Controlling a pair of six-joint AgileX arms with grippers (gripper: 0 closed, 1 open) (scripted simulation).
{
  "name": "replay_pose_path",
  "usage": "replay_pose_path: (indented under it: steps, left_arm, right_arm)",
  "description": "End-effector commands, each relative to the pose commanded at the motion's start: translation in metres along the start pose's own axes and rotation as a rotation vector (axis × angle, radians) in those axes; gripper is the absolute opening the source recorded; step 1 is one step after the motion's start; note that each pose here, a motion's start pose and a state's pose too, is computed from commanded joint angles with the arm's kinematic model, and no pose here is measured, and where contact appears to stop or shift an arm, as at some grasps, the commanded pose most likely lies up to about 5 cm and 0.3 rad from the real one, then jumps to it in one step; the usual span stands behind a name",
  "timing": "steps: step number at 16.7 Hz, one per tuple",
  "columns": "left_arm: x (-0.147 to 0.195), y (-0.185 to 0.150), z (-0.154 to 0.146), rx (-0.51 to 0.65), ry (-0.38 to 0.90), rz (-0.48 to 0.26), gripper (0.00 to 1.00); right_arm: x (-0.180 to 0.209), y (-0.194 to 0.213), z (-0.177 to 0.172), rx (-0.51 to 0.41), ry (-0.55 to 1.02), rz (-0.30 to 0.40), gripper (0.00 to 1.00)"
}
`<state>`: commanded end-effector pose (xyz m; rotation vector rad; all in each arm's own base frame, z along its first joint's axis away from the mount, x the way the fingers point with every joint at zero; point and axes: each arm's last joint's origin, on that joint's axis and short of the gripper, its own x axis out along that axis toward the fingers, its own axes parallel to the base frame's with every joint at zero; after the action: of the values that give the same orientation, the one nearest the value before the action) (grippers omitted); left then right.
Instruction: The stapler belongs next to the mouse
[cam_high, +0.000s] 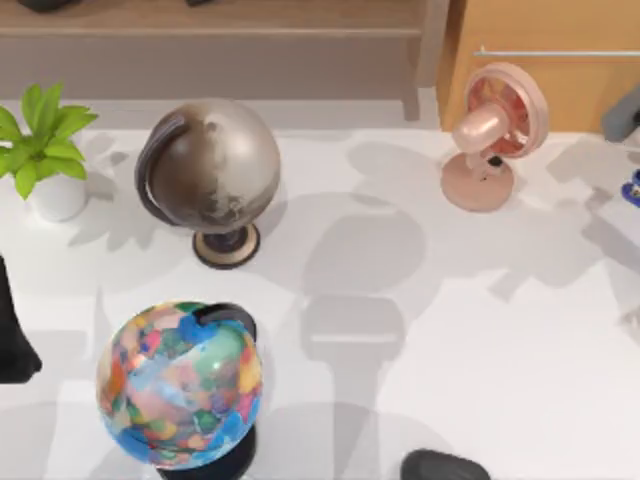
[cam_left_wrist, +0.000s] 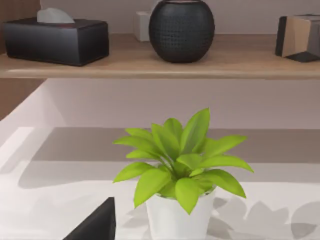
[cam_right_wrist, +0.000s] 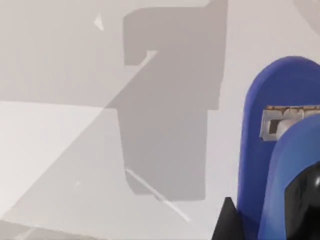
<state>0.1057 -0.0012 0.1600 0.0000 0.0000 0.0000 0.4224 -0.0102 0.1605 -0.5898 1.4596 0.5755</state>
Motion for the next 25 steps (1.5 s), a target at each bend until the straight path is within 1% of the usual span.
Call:
replay_pose_path:
  steps: [4, 7, 9, 14, 19, 22, 25]
  left_arm:
    - [0.000, 0.000, 0.000, 0.000, 0.000, 0.000, 1.00]
    - [0.000, 0.000, 0.000, 0.000, 0.000, 0.000, 1.00]
    - [0.000, 0.000, 0.000, 0.000, 0.000, 0.000, 1.00]
    - [0.000, 0.000, 0.000, 0.000, 0.000, 0.000, 1.00]
    - [0.000, 0.000, 0.000, 0.000, 0.000, 0.000, 1.00]
    - [0.000, 0.000, 0.000, 0.000, 0.000, 0.000, 1.00]
    - [0.000, 0.000, 0.000, 0.000, 0.000, 0.000, 1.00]
  right_arm:
    - [-0.038, 0.033, 0.015, 0.103, -0.050, -0.023, 0.00]
    - [-0.057, 0.069, 0.029, 0.210, -0.069, -0.011, 0.00]
    - [-0.061, 0.096, 0.039, 0.288, -0.062, 0.008, 0.00]
    - [-0.044, 0.164, 0.062, 0.491, 0.004, 0.042, 0.00]
    - [-0.017, 0.219, 0.080, 0.670, 0.042, 0.030, 0.00]
    - [-0.007, 0.239, 0.087, 0.737, 0.036, 0.016, 0.00]
    - [-0.005, 0.243, 0.088, 0.755, 0.030, 0.012, 0.00]
